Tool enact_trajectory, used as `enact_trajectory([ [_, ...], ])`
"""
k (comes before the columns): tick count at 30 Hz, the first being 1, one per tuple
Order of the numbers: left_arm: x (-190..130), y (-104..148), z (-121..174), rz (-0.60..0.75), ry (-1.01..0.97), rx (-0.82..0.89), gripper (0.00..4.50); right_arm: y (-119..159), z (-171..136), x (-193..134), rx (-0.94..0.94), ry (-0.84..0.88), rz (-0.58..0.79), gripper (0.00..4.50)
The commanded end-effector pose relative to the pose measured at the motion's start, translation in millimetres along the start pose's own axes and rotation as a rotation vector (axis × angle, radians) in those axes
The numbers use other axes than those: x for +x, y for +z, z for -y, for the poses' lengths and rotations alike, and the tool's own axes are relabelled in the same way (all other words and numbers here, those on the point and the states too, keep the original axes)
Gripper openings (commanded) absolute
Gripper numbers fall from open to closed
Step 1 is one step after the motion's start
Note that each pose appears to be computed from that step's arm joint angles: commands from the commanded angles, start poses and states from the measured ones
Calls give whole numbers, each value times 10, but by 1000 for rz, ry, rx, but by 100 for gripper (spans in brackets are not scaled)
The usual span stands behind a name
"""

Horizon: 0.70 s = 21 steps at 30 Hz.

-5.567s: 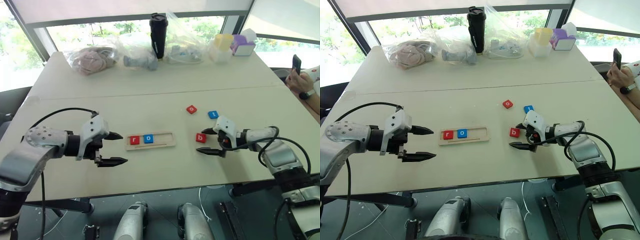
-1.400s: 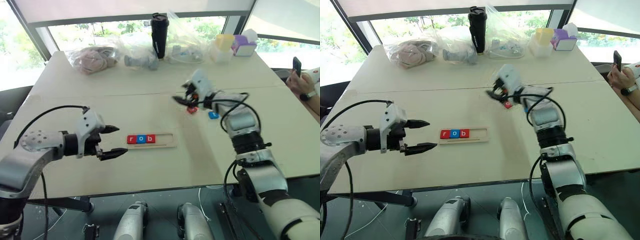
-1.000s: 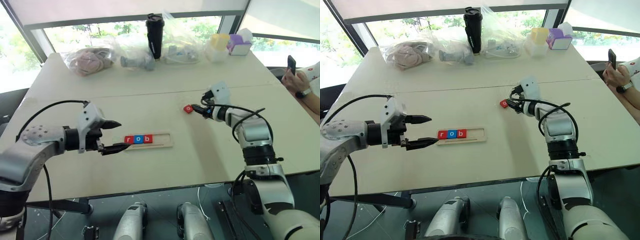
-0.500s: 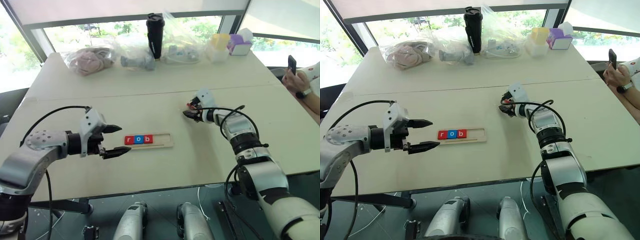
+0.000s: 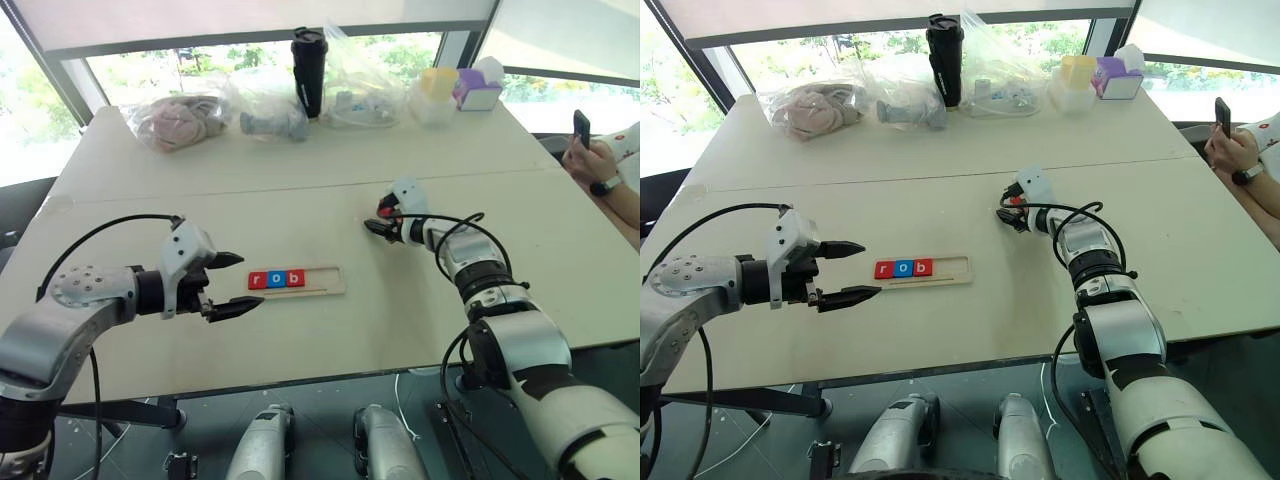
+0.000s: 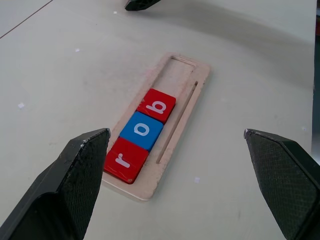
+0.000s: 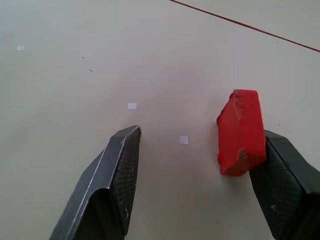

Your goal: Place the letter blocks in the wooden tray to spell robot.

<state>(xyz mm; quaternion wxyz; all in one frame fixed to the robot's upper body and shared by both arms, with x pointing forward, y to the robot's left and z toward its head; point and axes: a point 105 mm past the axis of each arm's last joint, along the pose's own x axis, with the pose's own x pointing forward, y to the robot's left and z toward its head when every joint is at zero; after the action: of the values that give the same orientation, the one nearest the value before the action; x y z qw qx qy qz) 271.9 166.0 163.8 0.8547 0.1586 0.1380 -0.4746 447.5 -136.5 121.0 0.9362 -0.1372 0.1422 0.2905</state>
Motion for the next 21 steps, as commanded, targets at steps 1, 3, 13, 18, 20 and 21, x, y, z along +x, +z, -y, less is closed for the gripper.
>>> enact_trajectory([
  [1,-28,113,-6,22,10,39,450,214,-56,-62,-48,46,68,317],
  [3,-14,119,-5,24,8,38,450,211,-71,-86,-49,49,67,317],
  [13,21,136,-30,20,-1,47,450,120,22,-90,-46,-2,36,317],
  [18,20,125,-39,20,-1,44,450,40,83,-88,-73,8,2,317],
  [20,17,119,-44,20,1,43,450,24,129,-89,-77,4,-10,317],
  [21,16,119,-44,20,2,43,450,24,153,-90,-74,0,-13,317],
])
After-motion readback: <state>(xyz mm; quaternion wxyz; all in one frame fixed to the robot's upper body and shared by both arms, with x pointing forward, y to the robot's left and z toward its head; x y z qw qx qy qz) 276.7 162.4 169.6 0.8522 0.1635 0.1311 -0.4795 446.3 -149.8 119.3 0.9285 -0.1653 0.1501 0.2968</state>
